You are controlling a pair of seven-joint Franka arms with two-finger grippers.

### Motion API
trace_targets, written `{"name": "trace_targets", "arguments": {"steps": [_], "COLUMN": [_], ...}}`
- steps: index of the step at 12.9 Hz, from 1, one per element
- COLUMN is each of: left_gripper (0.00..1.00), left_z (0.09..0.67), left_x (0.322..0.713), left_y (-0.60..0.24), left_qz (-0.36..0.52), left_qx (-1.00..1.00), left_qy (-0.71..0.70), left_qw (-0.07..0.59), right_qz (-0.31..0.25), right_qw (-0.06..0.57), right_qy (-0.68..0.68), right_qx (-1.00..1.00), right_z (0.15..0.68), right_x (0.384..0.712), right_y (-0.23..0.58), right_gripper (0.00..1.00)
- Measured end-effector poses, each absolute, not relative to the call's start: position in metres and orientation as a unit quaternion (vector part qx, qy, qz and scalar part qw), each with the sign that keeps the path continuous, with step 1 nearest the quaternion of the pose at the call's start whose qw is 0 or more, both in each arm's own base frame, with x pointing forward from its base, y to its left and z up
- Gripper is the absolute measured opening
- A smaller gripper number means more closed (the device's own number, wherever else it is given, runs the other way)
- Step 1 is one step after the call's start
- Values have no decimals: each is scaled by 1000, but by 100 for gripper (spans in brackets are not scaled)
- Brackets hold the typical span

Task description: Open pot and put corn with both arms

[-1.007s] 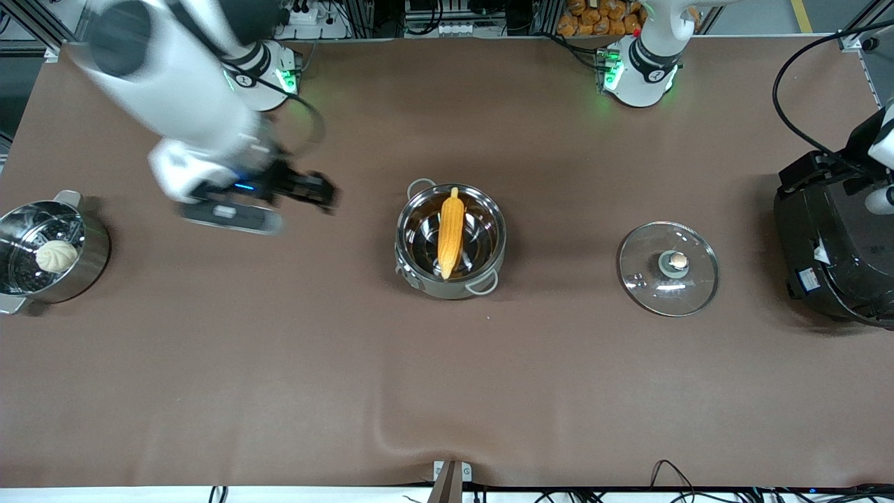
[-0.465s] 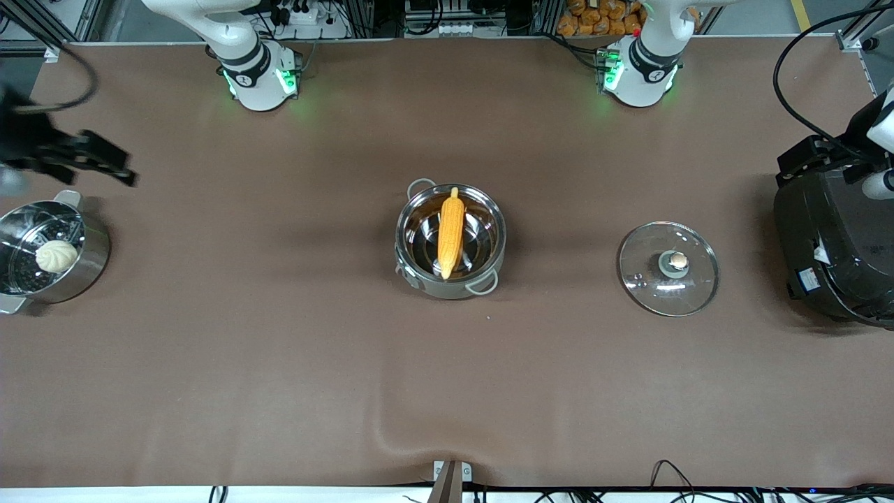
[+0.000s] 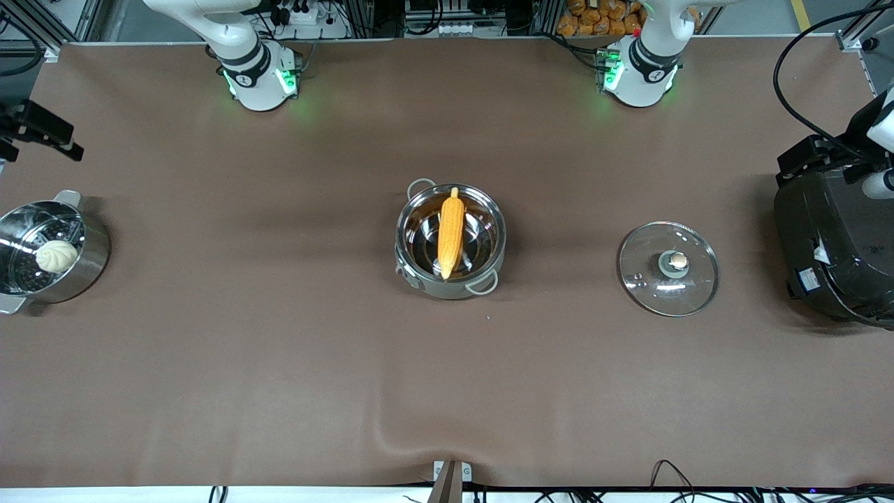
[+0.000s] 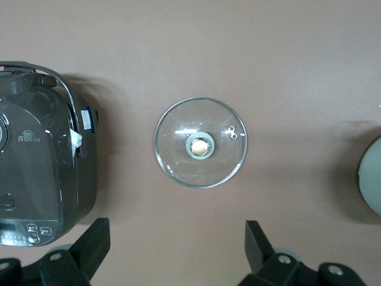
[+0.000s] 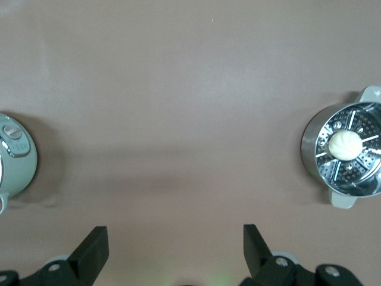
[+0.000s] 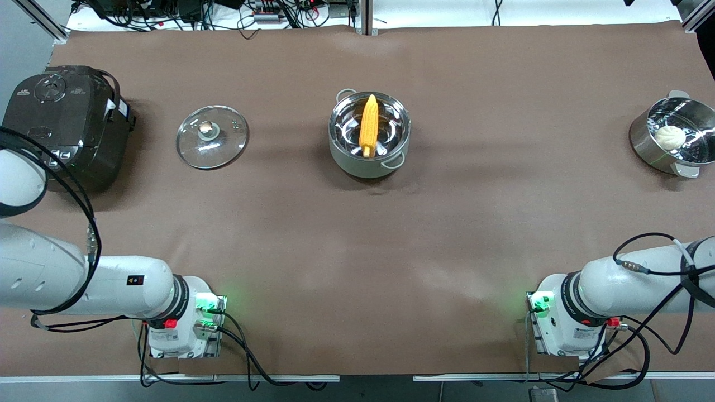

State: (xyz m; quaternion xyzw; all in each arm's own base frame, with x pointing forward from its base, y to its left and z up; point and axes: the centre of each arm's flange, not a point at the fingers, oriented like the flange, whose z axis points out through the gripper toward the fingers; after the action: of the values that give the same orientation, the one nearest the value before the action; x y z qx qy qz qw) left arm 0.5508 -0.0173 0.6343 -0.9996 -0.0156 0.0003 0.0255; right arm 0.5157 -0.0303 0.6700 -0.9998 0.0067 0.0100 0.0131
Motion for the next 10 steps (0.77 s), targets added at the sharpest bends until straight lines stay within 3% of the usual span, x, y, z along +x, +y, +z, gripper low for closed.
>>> {"name": "trace_targets", "arguments": {"steps": [10], "left_gripper": [100], "left_z": [643], "left_x": [543], "left_y": [-11], "left_qz": [-1], "left_qx": [-1000], "left_qy": [-7], "left_qw": [26], "right_qz": [29], "right_qw": [11], "right_qy": [16], "right_qx": [-999], "right_z": [648], "right_x": [513], "right_y": [-35], "right_gripper": [100]}}
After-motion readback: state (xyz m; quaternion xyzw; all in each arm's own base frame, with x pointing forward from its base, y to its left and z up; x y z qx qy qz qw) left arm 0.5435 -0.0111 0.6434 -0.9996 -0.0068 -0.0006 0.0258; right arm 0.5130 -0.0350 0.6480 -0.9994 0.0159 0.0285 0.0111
